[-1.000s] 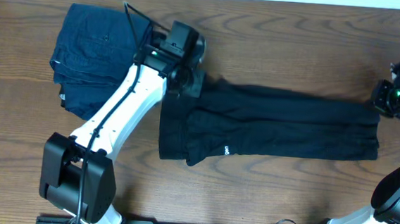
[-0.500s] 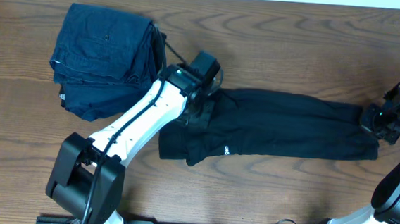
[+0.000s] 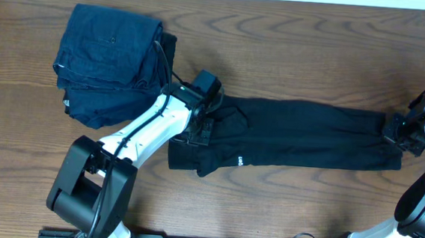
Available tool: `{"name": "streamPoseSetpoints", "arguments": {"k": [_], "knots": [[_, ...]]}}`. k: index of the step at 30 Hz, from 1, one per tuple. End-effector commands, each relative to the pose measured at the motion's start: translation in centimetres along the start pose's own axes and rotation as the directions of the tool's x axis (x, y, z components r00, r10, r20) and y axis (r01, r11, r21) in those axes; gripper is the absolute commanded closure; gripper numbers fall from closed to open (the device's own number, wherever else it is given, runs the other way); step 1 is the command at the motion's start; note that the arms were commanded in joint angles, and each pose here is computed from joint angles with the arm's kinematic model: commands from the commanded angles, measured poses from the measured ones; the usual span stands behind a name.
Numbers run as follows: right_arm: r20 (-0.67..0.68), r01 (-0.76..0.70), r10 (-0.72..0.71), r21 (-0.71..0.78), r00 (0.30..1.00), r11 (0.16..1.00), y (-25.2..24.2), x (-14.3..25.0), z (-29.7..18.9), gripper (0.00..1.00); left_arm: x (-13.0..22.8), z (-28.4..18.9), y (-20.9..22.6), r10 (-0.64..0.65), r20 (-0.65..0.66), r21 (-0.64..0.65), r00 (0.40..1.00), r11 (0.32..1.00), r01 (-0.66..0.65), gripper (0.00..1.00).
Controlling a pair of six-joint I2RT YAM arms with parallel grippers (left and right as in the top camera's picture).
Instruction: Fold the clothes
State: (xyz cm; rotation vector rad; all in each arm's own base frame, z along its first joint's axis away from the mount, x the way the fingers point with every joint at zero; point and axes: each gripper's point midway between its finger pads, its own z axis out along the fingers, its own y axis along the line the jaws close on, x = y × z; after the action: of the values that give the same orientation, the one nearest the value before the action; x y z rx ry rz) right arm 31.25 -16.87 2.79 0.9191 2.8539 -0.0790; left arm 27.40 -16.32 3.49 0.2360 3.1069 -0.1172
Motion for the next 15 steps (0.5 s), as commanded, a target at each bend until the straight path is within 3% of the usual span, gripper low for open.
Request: {"name": "streamPoseSetpoints", "arguments": {"k": [1, 15], "knots": [[-0.017, -0.029, 0.03, 0.037, 0.999, 0.999, -1.09, 0.49, -0.08, 0.99, 0.31, 0.48, 0.84, -0.011, 0.004, -0.029, 1.0, 1.0, 0.011, 0.94], [-0.053, -0.024, 0.028, 0.07, 0.998, 0.997, -1.66, 1.44, -0.14, 0.99, 0.4, 0.72, 0.88, -0.013, 0.001, -0.03, 1.0, 0.999, 0.013, 0.94]]}}
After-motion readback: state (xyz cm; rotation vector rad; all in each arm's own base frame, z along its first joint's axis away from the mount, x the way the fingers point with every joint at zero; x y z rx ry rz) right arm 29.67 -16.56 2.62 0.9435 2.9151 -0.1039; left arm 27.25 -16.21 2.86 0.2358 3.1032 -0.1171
